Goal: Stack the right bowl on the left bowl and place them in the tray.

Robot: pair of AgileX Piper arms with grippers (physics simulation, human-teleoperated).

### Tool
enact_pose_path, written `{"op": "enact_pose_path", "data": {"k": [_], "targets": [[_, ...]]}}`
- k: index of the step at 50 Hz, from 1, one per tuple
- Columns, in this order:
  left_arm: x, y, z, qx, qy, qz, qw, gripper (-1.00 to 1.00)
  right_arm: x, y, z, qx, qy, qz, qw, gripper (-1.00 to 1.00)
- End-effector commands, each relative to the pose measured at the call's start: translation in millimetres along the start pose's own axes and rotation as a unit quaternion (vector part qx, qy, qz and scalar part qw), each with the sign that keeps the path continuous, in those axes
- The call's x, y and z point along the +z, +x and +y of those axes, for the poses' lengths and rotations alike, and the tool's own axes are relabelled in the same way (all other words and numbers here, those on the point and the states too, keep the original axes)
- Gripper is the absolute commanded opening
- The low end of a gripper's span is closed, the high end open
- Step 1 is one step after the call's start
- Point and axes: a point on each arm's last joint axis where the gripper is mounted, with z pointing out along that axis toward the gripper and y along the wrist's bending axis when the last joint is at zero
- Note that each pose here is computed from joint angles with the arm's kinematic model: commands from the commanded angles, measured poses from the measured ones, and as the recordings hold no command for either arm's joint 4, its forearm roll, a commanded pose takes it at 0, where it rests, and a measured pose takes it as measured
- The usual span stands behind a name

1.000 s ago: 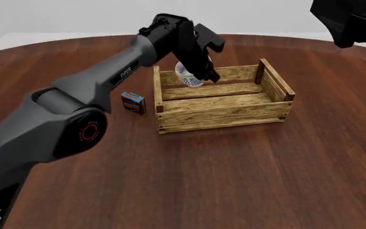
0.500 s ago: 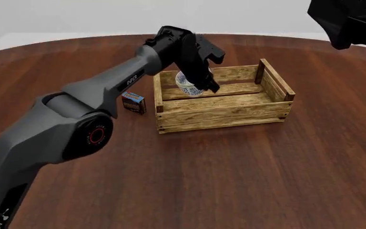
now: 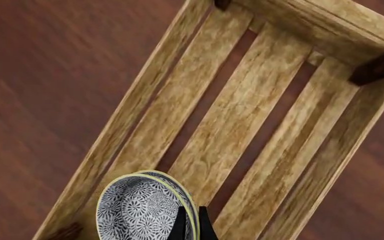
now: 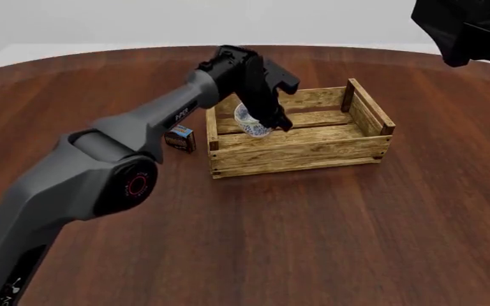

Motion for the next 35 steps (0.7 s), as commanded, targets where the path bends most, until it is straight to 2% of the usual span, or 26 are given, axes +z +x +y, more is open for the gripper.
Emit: {"op": "enact_pose_path", "data": {"k": [1,35], "targets": [[-8,4.9,12.1,-0.013,-0.012,0.012,0.9998,-1.0,1,1,2,-0.001,-0.006,0.002,1.0,1.0],[7,13.2,10.3,-0.019,-0.007,0.03,0.9993,-1.0,-2,0,2,-0.002,-0.007,0.001,1.0,1.0]]}}
